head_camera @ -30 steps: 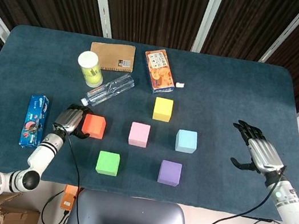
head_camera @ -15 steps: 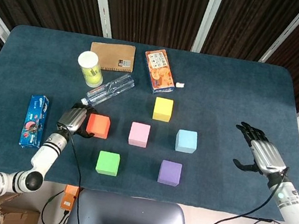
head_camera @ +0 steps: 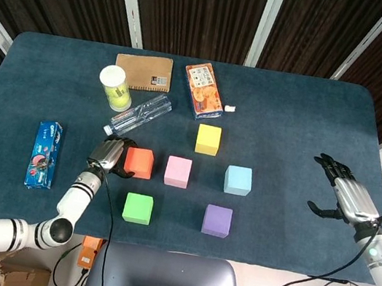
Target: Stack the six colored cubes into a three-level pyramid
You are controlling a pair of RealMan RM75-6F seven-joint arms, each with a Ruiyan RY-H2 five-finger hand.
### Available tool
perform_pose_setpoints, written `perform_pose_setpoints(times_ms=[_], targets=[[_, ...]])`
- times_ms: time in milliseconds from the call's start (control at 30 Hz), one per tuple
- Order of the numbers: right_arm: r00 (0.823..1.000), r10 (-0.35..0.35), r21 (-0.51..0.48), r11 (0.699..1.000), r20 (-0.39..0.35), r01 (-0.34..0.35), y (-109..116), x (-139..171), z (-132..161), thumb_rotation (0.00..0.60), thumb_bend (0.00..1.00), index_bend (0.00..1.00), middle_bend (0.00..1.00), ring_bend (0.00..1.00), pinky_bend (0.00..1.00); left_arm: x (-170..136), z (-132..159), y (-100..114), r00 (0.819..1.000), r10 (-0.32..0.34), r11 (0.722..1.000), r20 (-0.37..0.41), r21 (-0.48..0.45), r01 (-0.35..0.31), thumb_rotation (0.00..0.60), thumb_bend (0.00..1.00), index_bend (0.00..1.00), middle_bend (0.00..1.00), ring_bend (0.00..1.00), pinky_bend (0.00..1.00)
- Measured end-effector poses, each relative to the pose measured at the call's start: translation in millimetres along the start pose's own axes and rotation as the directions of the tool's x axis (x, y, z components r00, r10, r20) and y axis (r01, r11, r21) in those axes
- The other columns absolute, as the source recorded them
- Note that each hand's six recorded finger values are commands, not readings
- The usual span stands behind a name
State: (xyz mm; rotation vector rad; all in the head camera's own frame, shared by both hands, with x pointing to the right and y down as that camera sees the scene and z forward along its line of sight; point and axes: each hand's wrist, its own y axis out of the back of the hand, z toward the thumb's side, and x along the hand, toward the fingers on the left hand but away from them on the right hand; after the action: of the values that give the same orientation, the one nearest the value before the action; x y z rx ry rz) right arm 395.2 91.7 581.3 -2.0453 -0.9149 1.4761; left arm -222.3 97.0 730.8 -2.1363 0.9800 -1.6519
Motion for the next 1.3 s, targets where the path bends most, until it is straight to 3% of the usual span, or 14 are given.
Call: perform_pose_setpoints(times_ms=[333, 700, 1067, 1300], targets=[[1.000, -0.025, -0.052, 0.998, -0.012, 0.024, 20.1, 15.6, -11.3, 0.600, 0.22, 0.00, 0.00, 0.00, 0.00, 9.9, 19.1, -15.5, 1.000, -0.030, 0.999, -0.004, -0.021, 0.029, 0.600, 0.28, 0.54, 0.26, 0.18, 0.10], [1.000, -0.019, -0.054, 0.998, -0.011, 0.019, 20.0, 15.7, -14.9, 0.600, 0.22, 0.00, 0.00, 0.00, 0.00, 8.9, 21.6, -16.6, 0.999, -0.040, 0.999, -0.007, -0.029, 0.040, 0.600, 0.28, 0.53, 0.26, 0.18, 0.10], [1.000, -0.019, -0.051, 0.999, -0.006, 0.019, 19.8, 14.7, -14.7, 0.600, 0.22, 0.00, 0.00, 0.00, 0.00, 6.0, 20.4, -18.0, 0.999, -0.053, 0.999, 0.010, 0.006, 0.053, 0.600, 0.16, 0.36, 0.26, 0.18, 0.10], [1.000, -0.018, -0.048, 0.999, -0.002, 0.018, 19.6, 15.4, -15.6, 0.600, 0.22, 0.00, 0.00, 0.00, 0.00, 7.1, 19.8, -17.9, 0.999, -0.046, 0.999, 0.011, 0.008, 0.046, 0.600, 0.12, 0.35, 0.26, 0.18, 0.10]])
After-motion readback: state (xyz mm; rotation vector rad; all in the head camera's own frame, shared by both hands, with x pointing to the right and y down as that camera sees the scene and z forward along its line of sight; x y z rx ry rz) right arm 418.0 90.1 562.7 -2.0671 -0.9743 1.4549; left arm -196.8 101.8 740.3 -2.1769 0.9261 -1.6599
